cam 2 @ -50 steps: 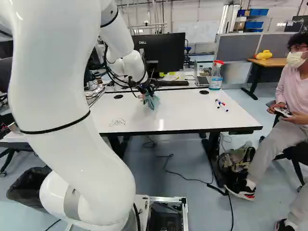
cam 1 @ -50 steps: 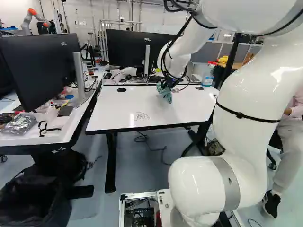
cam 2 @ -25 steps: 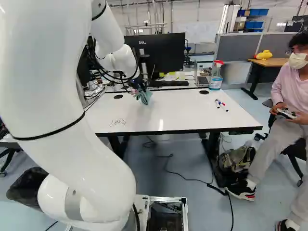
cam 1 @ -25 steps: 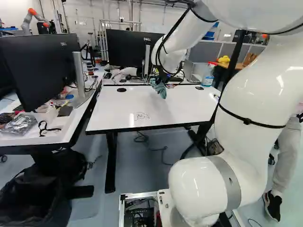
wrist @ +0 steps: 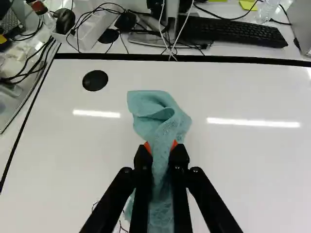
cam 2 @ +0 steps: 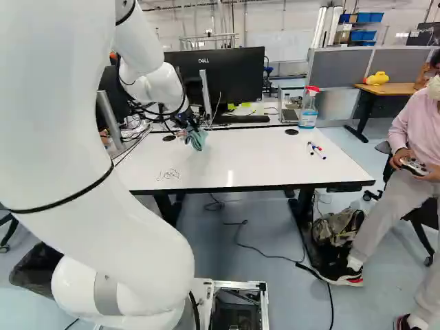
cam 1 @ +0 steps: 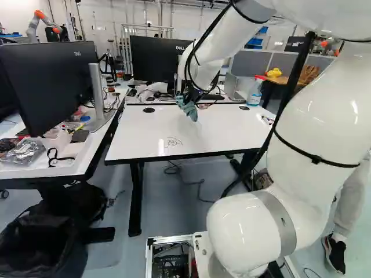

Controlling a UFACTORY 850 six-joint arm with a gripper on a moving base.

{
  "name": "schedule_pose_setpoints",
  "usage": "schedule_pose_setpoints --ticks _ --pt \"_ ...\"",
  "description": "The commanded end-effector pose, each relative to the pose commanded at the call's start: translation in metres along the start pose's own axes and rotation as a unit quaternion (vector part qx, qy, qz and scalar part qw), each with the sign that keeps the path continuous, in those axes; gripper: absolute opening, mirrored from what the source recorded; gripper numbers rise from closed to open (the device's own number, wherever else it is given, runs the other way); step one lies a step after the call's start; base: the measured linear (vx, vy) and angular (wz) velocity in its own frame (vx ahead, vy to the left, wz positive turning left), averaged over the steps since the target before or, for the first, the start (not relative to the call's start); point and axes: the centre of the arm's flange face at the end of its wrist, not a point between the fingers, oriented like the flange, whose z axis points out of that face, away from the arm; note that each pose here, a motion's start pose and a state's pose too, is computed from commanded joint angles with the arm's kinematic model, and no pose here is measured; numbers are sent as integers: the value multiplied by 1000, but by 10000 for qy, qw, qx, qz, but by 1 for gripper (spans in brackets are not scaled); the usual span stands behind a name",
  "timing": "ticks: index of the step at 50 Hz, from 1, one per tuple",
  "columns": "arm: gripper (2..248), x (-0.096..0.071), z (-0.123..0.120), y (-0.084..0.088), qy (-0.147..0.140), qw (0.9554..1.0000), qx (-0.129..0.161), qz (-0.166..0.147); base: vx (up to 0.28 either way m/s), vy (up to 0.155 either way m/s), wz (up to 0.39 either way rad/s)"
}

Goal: Clean the table with the green towel

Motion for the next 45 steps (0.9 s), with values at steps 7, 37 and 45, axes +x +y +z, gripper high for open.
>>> schedule_pose_setpoints --ticks 7,37,45 --pt "47 -7 -6 -10 -2 10000 65 -75 0 0 0" --pt "47 -51 -41 -33 18 9993 253 -290 0 0 0" --pt "47 -53 -43 -35 20 9992 270 -309 0 0 0"
